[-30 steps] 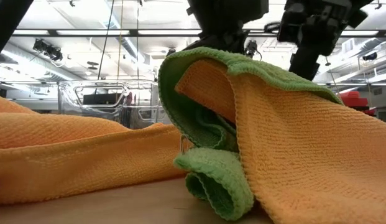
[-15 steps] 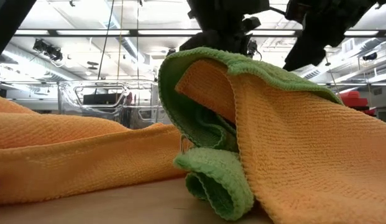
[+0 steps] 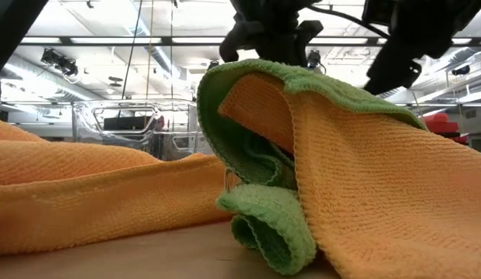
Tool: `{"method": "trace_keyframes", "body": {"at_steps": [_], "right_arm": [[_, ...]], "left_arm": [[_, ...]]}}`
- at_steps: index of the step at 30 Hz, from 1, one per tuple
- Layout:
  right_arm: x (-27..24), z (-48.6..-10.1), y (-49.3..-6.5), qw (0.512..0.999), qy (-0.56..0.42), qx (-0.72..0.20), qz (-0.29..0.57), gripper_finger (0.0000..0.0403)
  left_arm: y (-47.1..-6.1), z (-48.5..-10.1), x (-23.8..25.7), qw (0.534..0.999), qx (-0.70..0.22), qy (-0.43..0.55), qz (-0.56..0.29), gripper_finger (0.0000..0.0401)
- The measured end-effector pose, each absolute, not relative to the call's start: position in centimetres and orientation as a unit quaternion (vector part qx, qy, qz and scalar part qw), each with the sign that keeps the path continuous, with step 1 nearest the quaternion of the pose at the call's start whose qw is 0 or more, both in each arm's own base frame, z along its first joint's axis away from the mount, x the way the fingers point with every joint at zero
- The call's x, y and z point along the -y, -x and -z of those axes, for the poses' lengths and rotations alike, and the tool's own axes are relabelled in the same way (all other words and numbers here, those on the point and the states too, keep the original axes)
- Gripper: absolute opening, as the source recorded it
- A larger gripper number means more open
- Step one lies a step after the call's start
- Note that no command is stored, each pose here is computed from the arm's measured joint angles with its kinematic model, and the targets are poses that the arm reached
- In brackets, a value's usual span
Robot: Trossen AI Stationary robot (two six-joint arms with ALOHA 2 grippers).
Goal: Fold microfiber towels
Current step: Fold the left blue towel
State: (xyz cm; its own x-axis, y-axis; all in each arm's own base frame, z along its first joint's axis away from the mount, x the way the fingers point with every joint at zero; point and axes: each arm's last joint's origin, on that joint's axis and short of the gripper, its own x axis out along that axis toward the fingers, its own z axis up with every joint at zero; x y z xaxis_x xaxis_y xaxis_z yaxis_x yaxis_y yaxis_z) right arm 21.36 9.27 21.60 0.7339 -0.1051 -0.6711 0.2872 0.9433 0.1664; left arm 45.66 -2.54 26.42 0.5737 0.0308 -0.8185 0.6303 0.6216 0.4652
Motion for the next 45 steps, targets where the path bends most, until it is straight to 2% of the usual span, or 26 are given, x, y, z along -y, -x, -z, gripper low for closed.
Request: {"method": "trace_keyframes", "body": {"at_steps": [7,11,16,24,31,34,40,45], "right_arm": [[-10.7,-21.5,-23.4,0.929,-0.031,-0.316,0.191,0.0250],[-10.7,-21.3,-24.6,0.923,0.002,-0.317,0.220,0.0250],[-10.5,-20.4,-25.4,0.916,0.006,-0.312,0.254,0.0250],[-10.1,-19.4,-26.2,0.907,0.037,-0.300,0.292,0.0250],[-10.3,-19.0,-26.9,0.913,0.039,-0.290,0.285,0.0246],[-9.9,-19.0,-27.0,0.910,0.040,-0.293,0.291,0.0228],[-9.2,-18.5,-27.4,0.903,0.047,-0.307,0.297,0.0167],[-8.9,-18.4,-27.6,0.903,0.036,-0.316,0.287,0.0111]], "left_arm": [[-45.5,-26.3,1.7,0.792,-0.436,-0.385,0.187,0.0013],[-45.5,-26.3,1.5,0.795,-0.439,-0.377,0.181,0.0016],[-45.5,-26.2,1.2,0.803,-0.446,-0.358,0.170,0.0032],[-45.5,-26.3,1.2,0.807,-0.442,-0.355,0.165,0.0013],[-45.6,-26.3,1.2,0.809,-0.439,-0.355,0.164,0.0037],[-45.6,-26.3,1.2,0.808,-0.440,-0.355,0.164,0.0032],[-45.6,-26.3,1.2,0.808,-0.442,-0.354,0.164,0.0014],[-45.6,-26.2,1.2,0.808,-0.443,-0.352,0.163,0.0026]]}}
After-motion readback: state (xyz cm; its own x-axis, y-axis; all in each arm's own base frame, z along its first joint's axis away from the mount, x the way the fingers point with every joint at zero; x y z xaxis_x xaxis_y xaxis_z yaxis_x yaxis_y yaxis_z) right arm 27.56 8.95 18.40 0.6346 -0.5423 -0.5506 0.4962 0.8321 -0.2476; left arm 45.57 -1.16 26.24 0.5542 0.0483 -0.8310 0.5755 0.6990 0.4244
